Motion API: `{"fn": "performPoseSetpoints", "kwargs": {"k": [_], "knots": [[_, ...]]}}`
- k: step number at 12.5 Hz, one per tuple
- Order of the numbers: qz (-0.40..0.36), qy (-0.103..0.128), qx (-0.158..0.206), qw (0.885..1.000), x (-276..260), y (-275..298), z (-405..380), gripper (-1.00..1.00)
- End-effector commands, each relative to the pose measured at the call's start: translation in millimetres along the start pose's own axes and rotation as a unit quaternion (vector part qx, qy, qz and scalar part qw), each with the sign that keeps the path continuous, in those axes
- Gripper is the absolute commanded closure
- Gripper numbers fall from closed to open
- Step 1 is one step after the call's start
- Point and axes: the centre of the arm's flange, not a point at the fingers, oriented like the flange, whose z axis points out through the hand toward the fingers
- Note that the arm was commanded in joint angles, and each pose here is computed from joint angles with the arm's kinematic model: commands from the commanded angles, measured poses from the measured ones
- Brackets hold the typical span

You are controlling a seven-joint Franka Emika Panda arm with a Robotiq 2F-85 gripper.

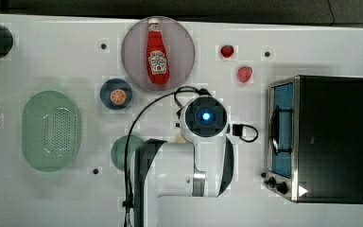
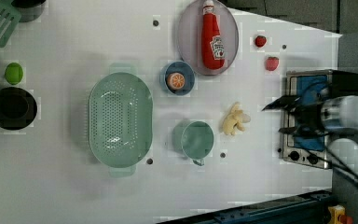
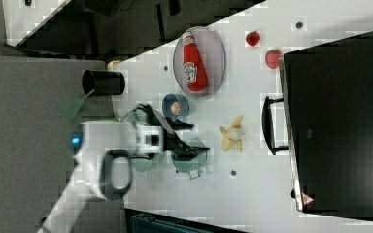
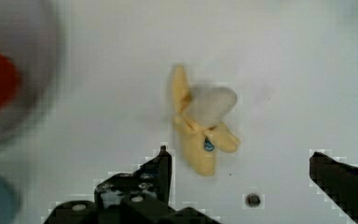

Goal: Pick banana from table and place on oven.

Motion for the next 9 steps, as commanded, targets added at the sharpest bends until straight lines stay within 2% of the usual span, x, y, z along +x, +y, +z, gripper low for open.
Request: {"fn": "performPoseSetpoints", "kwargs": {"k": [1,9], "knots": [[0.004,0.030,0.033,0.999,6,-4,15,-1.00],[0.002,0.028,0.031,0.999,-1,0,130,-1.00]]}}
